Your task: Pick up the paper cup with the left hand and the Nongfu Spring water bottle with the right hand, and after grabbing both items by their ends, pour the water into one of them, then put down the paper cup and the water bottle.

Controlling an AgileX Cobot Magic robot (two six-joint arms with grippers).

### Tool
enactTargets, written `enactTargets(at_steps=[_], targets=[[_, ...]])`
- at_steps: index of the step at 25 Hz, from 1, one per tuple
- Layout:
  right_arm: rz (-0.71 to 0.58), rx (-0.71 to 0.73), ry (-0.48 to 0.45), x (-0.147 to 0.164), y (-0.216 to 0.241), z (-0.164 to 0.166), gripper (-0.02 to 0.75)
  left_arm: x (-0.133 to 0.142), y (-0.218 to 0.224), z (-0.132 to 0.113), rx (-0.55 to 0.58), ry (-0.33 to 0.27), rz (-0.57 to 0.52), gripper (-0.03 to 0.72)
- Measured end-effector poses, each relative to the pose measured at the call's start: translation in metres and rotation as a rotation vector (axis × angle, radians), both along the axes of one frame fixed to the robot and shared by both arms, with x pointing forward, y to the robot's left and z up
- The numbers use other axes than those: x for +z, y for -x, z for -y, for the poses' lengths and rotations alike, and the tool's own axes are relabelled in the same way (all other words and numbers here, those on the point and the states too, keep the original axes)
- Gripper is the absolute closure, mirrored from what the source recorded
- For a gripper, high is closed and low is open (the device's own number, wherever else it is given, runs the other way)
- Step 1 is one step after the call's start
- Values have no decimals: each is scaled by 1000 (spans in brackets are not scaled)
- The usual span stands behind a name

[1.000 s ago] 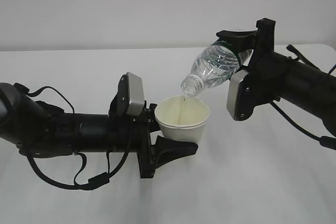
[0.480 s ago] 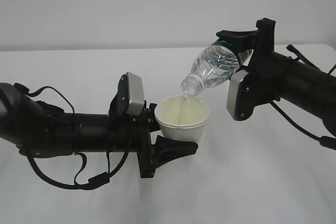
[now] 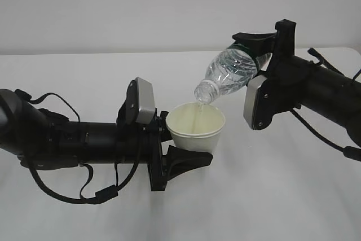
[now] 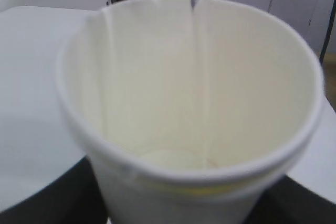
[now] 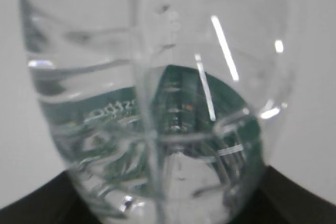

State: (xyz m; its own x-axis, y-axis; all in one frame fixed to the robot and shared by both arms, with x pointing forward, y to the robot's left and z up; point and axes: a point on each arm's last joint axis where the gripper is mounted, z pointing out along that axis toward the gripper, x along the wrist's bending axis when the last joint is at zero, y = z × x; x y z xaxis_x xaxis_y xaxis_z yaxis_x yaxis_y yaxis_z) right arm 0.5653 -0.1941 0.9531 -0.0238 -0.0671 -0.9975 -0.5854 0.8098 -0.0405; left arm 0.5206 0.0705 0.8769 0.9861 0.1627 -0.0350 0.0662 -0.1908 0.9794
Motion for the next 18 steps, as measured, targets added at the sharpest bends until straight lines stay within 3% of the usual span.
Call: enactTargets(at_steps=[18], targets=[[17,6,-13,2,0,0,290,0,0,0,0,0,0,235]])
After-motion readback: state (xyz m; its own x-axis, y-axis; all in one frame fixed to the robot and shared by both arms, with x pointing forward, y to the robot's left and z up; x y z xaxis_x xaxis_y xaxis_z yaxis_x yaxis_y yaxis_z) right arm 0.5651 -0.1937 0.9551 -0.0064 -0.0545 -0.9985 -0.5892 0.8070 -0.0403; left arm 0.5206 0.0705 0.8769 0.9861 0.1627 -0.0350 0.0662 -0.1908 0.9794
